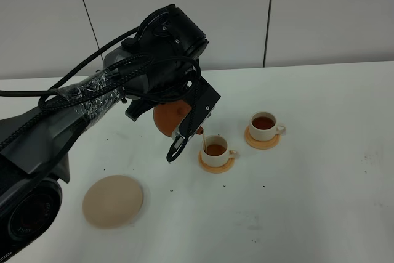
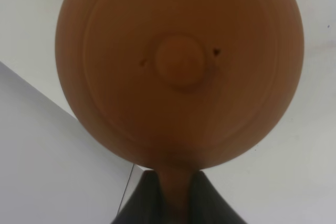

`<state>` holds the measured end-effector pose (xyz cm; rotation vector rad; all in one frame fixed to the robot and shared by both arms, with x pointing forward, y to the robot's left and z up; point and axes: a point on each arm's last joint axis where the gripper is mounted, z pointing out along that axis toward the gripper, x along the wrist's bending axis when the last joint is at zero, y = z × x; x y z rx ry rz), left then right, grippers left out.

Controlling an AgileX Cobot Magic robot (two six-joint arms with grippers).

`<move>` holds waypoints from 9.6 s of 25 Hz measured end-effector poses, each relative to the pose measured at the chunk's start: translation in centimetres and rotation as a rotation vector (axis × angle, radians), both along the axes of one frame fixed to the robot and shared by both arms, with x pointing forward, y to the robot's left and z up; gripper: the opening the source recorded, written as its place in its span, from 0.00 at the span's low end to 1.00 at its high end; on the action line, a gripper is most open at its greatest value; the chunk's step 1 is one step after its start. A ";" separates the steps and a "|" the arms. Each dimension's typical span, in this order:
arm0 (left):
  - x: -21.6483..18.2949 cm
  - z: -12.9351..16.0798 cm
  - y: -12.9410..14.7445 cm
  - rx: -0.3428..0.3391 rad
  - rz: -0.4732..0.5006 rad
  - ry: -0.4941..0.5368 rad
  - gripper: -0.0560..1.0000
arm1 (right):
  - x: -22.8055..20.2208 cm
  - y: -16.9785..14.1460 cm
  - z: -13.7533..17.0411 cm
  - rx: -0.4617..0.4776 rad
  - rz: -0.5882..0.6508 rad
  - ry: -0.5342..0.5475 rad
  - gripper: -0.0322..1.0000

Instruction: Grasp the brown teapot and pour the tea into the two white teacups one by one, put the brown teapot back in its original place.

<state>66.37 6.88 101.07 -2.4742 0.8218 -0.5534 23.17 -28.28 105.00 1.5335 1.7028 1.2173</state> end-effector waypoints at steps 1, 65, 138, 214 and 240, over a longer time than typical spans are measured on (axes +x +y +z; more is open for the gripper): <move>0.0 0.0 0.0 0.000 0.000 0.000 0.21 | 0.0 0.0 0.0 0.000 0.000 0.000 0.26; 0.4 -0.5 -0.4 -0.032 -0.014 -0.031 0.21 | 0.0 0.0 0.0 0.000 0.000 -0.001 0.26; 0.0 0.0 -1.9 0.072 -0.138 -0.080 0.21 | 0.0 -0.3 -0.1 -0.033 -0.020 0.003 0.26; -0.1 0.7 3.3 -0.514 0.545 0.180 0.21 | 0.0 -0.2 -0.1 -0.027 -0.016 0.004 0.26; -2.9 6.4 4.6 -0.601 0.556 0.111 0.21 | 0.0 -0.2 -0.1 -0.026 -0.015 0.004 0.26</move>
